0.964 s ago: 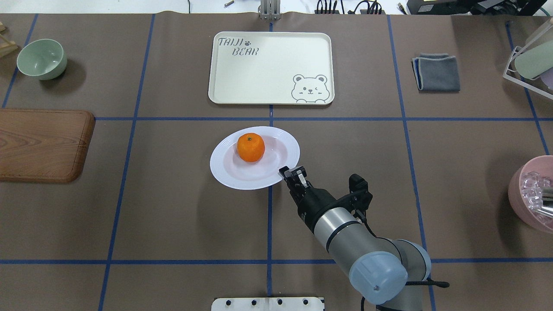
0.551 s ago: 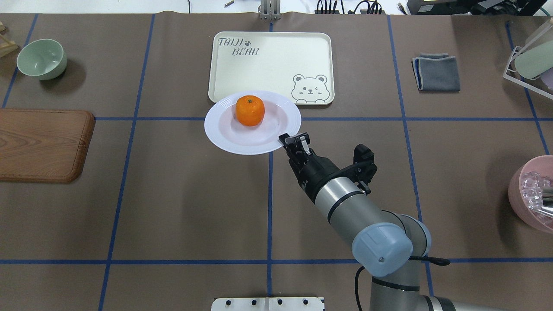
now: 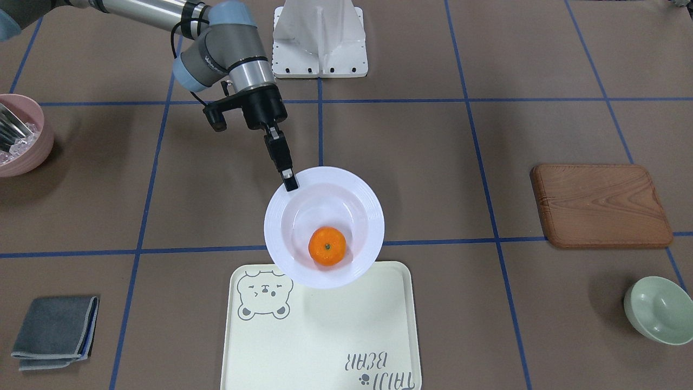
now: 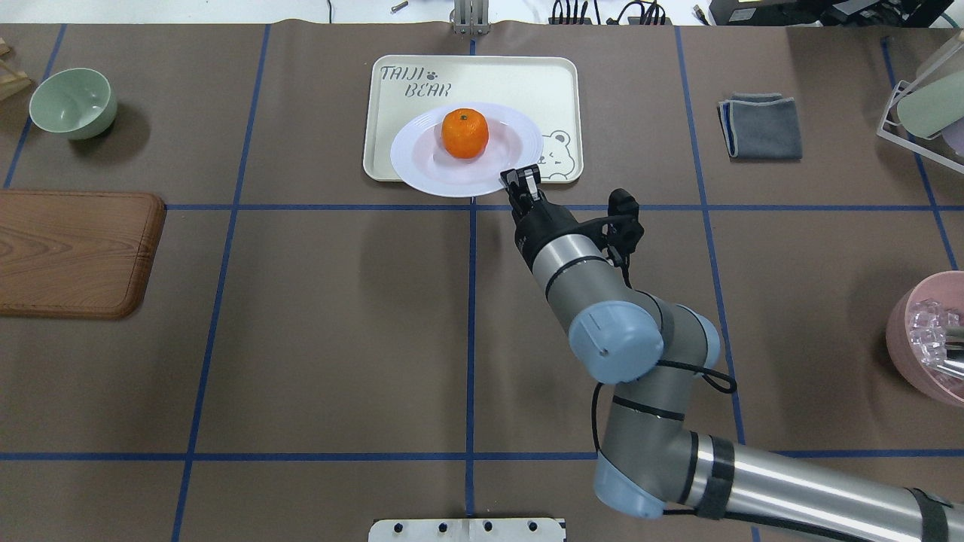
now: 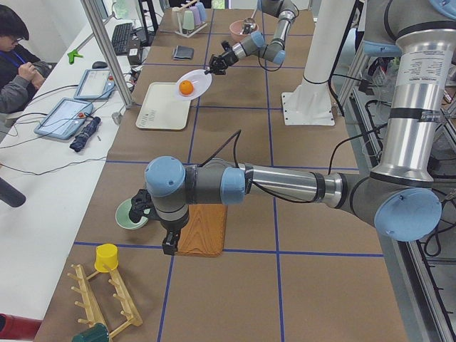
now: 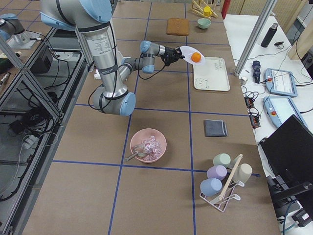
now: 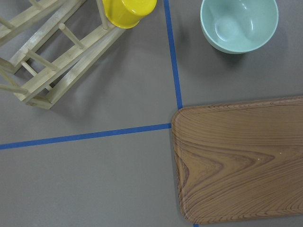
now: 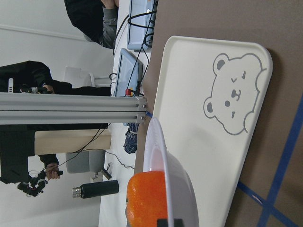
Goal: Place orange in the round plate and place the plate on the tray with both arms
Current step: 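Slide the plate with the right gripper onto the cream bear tray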
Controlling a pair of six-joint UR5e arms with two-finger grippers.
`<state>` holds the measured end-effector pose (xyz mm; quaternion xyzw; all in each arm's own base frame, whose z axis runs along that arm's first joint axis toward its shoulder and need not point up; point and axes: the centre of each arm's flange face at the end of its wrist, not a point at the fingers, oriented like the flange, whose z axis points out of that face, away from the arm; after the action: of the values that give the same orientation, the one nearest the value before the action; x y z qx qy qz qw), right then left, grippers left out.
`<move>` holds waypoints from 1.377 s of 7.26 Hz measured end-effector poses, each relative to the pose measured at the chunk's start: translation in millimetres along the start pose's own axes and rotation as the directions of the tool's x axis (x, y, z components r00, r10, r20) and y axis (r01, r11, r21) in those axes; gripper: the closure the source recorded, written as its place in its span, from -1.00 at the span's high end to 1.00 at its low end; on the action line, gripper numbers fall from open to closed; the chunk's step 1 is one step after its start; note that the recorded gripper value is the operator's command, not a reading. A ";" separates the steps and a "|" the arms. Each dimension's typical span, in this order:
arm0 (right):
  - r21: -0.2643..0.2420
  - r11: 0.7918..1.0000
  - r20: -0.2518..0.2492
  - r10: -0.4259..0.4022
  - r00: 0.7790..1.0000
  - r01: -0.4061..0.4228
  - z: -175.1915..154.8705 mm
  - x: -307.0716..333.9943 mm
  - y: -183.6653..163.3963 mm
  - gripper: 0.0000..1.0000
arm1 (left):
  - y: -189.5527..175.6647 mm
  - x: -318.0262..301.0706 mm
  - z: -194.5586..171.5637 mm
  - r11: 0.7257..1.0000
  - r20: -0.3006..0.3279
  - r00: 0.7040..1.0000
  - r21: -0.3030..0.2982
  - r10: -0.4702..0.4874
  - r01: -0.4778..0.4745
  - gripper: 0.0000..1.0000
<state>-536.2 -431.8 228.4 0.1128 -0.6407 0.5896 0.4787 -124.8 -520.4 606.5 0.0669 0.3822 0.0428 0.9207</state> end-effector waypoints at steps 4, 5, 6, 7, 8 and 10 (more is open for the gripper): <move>0.222 0.974 -0.031 0.053 0.998 -0.045 146.6 -23.5 28.7 -1.00 | -1.4 1.0 -1.2 1.000 0.000 1.000 0.002 0.001 -0.001 0.96; 0.262 0.964 -0.044 0.062 0.997 -0.048 171.0 -20.6 34.2 -1.00 | -2.2 1.4 -1.7 1.000 0.000 1.000 0.002 0.001 -0.001 0.96; 0.286 0.957 -0.054 0.064 0.996 -0.046 184.5 -18.0 37.6 -0.69 | -3.4 2.0 -2.6 1.000 0.001 1.000 0.004 0.002 -0.002 0.96; 0.293 0.955 -0.063 0.063 0.996 -0.042 189.5 -16.1 39.4 -0.15 | -4.5 2.7 -3.2 1.000 0.001 1.000 0.004 0.003 -0.003 0.96; 0.292 0.956 -0.071 0.053 0.996 -0.030 190.1 -14.6 40.4 0.99 | -4.9 3.1 -3.2 1.000 0.001 1.000 0.004 0.004 -0.004 0.96; 0.209 0.976 -0.100 -0.040 0.994 0.060 158.0 -13.7 52.4 1.00 | -6.0 4.3 -3.3 1.000 0.000 1.000 0.005 0.002 -0.002 0.96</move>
<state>-642.2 -559.5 208.5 0.1509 -0.5479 0.6469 0.5085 -124.0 -525.5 600.2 0.0694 0.3825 0.0427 0.9204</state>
